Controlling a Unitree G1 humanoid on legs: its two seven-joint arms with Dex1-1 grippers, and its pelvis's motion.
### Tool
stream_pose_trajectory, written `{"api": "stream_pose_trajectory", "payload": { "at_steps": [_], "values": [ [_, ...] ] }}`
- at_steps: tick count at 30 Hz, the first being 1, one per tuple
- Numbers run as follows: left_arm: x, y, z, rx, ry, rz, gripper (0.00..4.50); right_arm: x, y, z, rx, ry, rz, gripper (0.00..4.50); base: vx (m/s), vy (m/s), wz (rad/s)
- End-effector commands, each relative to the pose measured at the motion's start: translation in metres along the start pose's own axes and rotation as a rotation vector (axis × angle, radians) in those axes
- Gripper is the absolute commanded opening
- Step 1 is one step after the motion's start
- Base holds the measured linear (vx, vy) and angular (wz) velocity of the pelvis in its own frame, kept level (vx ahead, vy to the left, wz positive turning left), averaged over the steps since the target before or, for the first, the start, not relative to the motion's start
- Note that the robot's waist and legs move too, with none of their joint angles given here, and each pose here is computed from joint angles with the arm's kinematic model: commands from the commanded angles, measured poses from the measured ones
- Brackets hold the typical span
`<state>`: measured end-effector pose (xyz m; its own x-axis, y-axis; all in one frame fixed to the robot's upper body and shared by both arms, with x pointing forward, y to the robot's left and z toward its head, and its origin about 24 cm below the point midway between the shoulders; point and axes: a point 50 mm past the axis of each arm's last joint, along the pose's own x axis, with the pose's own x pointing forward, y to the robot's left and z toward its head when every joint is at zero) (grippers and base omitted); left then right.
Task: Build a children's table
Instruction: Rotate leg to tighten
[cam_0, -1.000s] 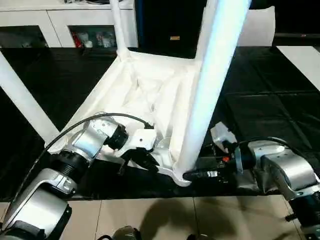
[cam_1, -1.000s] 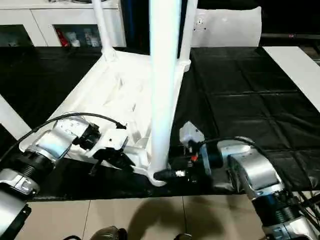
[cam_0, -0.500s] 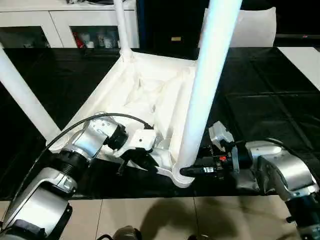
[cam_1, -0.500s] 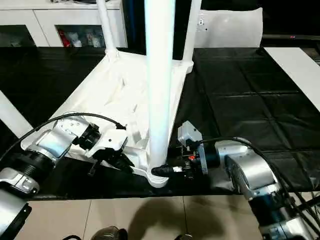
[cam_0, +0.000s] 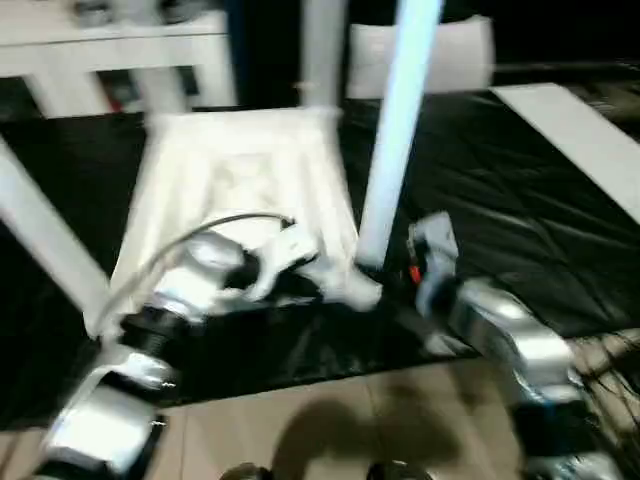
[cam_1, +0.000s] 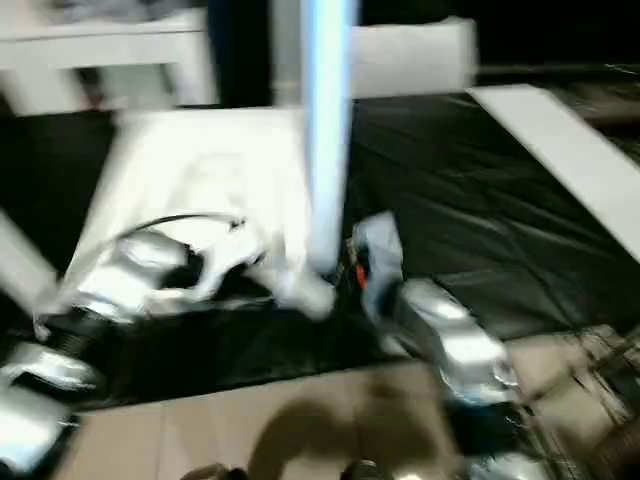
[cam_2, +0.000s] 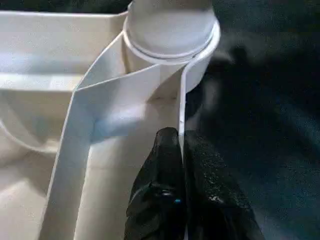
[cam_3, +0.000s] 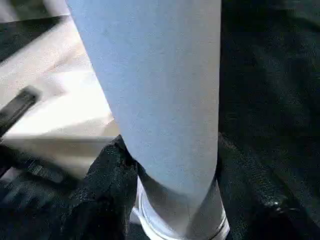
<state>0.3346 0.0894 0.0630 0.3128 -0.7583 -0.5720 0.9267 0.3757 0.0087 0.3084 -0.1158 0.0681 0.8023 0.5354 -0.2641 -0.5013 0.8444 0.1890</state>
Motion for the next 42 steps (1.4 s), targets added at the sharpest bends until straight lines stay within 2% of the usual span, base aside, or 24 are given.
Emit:
{"api": "stream_pose_trajectory", "payload": {
  "at_steps": [1,2,3,5,7,8,11,14,18,22,24,26,27,32,37,38,41,42],
  "values": [
    [0.008,-0.005,0.02,-0.035,-0.078,0.05,0.0,0.017,0.023,-0.01,0.048,0.037,0.033,1.99,0.0,0.0,0.0],
    [0.011,-0.006,0.023,-0.037,-0.085,0.071,0.0,0.02,0.026,-0.01,0.028,0.03,0.025,2.33,0.0,0.0,0.0],
    [0.014,-0.007,0.027,-0.038,-0.097,0.106,0.0,0.023,0.029,-0.008,0.02,0.015,0.014,2.33,0.0,0.0,0.0],
    [0.015,-0.006,0.031,-0.035,-0.107,0.144,0.0,0.025,0.031,-0.006,0.033,-0.004,-0.008,2.68,0.0,0.0,0.0],
    [0.015,-0.007,0.03,-0.03,-0.094,0.143,0.0,0.025,0.032,-0.004,0.042,-0.011,-0.02,2.78,0.0,0.0,0.0],
    [0.014,-0.007,0.028,-0.02,-0.082,0.144,0.0,0.024,0.031,-0.004,0.007,-0.015,-0.019,2.78,0.0,0.0,0.0],
    [0.011,-0.008,0.02,0.033,-0.048,0.118,0.0,0.018,0.024,-0.005,-0.023,-0.026,-0.025,3.16,0.0,0.0,0.0],
    [0.002,-0.007,0.007,0.082,-0.026,0.068,0.0,0.004,0.011,-0.004,-0.066,-0.058,0.011,3.33,0.0,0.0,0.0],
    [-0.006,-0.005,-0.001,0.137,-0.011,0.007,0.0,-0.009,0.005,-0.002,-0.091,-0.074,0.093,3.72,0.0,0.0,0.0],
    [-0.017,-0.006,-0.008,0.213,0.01,-0.124,0.0,-0.028,-0.005,0.001,-0.177,-0.052,0.245,4.08,0.0,0.0,0.0],
    [-0.021,-0.006,-0.011,0.259,0.035,-0.172,0.0,-0.034,-0.008,0.003,-0.202,-0.041,0.3,4.17,0.0,0.0,0.0],
    [-0.024,-0.007,-0.013,0.293,0.048,-0.21,0.0,-0.036,-0.009,0.004,-0.21,-0.035,0.331,4.45,0.0,0.0,0.0],
    [-0.03,-0.009,-0.016,0.33,0.068,-0.304,0.0,-0.041,-0.011,0.007,-0.234,-0.01,0.413,4.49,0.0,0.0,0.0],
    [-0.038,-0.014,-0.019,0.383,0.124,-0.481,0.0,-0.048,-0.007,0.01,-0.282,0.082,0.625,4.49,0.0,0.0,0.0],
    [-0.039,-0.016,-0.017,0.419,0.14,-0.531,0.0,-0.049,-0.003,0.009,-0.299,0.125,0.725,4.49,0.0,0.0,0.0],
    [-0.038,-0.016,-0.016,0.433,0.147,-0.552,0.0,-0.049,-0.002,0.008,-0.304,0.142,0.76,4.32,0.0,0.0,0.0],
    [-0.038,-0.016,-0.016,0.45,0.157,-0.571,0.0,-0.05,-0.002,0.007,-0.317,0.165,0.796,4.21,0.0,0.0,0.0],
    [-0.039,-0.016,-0.015,0.456,0.159,-0.581,0.0,-0.05,-0.002,0.006,-0.314,0.188,0.824,4.02,0.0,0.0,0.0]
  ]
}}
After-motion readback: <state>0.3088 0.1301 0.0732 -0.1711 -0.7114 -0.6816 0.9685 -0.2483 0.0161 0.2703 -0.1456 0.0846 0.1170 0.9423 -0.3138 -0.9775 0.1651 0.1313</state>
